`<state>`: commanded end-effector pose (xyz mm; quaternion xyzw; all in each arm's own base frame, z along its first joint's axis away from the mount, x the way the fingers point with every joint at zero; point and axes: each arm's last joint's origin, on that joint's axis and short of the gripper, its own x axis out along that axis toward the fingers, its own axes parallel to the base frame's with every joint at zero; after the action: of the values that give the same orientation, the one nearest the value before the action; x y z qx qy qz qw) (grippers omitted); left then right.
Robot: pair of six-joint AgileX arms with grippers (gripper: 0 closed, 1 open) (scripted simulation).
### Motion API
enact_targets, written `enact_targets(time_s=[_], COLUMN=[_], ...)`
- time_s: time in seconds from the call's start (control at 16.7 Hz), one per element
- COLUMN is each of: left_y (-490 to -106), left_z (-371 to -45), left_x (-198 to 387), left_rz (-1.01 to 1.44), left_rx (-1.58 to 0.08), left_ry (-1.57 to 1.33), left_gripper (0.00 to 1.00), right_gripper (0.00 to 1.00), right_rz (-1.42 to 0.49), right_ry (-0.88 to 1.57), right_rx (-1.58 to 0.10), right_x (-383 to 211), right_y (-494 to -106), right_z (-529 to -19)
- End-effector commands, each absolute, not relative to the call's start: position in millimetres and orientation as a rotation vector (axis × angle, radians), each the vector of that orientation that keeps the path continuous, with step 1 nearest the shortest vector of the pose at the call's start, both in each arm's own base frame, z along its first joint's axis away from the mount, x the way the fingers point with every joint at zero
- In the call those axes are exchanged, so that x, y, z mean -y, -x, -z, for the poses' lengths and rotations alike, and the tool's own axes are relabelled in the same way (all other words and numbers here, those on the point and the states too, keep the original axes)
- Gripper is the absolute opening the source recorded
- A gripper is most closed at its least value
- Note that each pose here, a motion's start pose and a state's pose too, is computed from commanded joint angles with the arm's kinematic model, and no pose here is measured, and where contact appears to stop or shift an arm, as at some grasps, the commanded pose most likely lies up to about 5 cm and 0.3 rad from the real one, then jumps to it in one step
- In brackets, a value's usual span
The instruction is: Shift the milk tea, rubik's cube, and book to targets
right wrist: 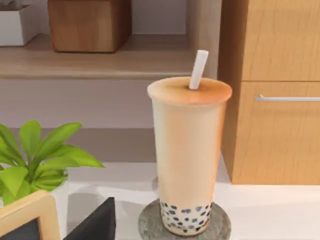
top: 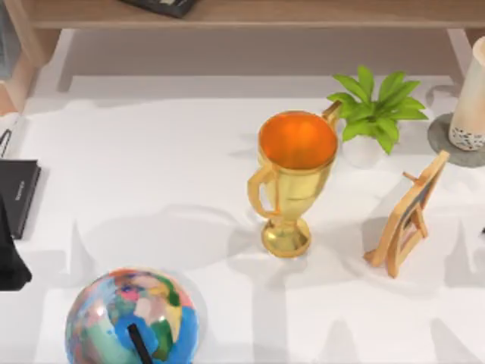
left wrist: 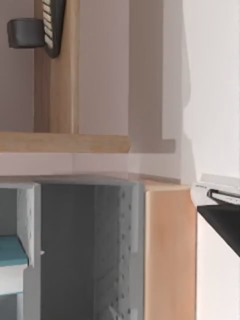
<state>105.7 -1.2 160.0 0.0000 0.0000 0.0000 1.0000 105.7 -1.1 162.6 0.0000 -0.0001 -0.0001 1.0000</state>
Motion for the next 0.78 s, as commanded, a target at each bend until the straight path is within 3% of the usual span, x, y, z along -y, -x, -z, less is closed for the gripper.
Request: enact_targets(time_s=[0.48, 0.78], left_y=[-105.7, -113.1], left_z=[-163.0, -218.2], left_x=[1.0, -3.5], left_rz=[0.0, 0.003], left_rx=[0.004, 0.062], left_ry=[0.0, 0.002], left_gripper=[1.0, 1.0], right_gripper=[1.0, 1.0], right_rz=[0.0, 0.0], right_ry=[0.0, 0.0], right_rx=[0.0, 0.0], right_x=[1.2, 1.2], right_y=[-105.7, -105.7], right_z=[-160.0, -160.0])
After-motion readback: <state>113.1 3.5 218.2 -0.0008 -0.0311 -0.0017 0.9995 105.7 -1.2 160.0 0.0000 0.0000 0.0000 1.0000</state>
